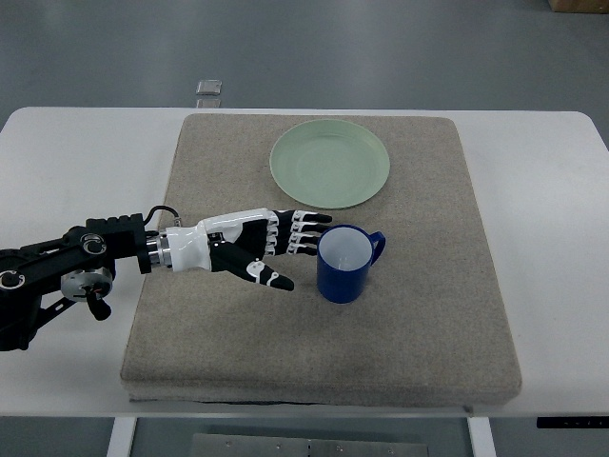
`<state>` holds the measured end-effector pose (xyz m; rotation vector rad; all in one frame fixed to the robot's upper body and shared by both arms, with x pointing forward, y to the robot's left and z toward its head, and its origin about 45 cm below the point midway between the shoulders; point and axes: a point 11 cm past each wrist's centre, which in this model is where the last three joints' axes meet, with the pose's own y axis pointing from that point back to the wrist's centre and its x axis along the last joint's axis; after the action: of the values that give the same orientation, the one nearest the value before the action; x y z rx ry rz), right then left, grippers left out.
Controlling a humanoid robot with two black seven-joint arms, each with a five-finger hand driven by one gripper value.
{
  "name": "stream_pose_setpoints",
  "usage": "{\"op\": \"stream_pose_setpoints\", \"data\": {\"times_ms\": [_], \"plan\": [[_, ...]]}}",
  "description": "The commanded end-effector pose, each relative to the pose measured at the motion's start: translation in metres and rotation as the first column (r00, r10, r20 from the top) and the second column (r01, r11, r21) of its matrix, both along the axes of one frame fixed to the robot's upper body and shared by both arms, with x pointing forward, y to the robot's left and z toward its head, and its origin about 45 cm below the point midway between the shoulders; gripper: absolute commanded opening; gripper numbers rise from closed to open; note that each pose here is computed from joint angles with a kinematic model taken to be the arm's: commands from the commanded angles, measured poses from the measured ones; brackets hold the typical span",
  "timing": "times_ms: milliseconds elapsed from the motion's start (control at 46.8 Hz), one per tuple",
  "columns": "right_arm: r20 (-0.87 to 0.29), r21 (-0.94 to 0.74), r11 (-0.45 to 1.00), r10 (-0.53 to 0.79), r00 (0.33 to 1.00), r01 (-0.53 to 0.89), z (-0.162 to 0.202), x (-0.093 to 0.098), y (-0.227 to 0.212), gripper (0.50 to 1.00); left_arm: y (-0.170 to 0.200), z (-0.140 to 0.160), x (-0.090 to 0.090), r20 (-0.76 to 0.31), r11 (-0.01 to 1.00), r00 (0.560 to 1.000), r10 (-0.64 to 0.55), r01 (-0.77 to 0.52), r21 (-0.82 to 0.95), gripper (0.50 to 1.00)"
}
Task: Place cup left of plate with left hand
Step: 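Extend the left hand forward until its fingers reach the mug's side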
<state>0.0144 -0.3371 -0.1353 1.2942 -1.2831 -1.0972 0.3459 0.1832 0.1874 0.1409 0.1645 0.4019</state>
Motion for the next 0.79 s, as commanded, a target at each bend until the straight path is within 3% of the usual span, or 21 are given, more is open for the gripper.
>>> {"op": "stream_pose_setpoints", "data": {"times_ms": [0,256,449,769], "plan": [[0.0,-0.001,1.0,0.0,1.0,0.0,0.0,0.0,0.0,0.934,-0.005,-0.001,-0.001,-0.002,1.0,1.0,-0.008,0.008,-0.004,0.994],[0.0,0.0,1.0,0.0,1.0,0.0,0.0,0.0,0.0,0.934,-0.006,-0.002,0.001,-0.003,1.0,1.0,-0.005,0.005,-0.005,0.994],[0.0,0.0,1.0,0.0,1.0,0.0,0.0,0.0,0.0,0.934,-0.005,-0.004,0.008,0.026,0.998,0.998,0.062,-0.062,0.014,0.996],[0.0,-0.001,1.0,0.0,1.0,0.0,0.0,0.0,0.0,0.934,-0.022,-0.009,0.006,0.017,0.999,0.999,0.049,-0.049,-0.005,0.996]]}}
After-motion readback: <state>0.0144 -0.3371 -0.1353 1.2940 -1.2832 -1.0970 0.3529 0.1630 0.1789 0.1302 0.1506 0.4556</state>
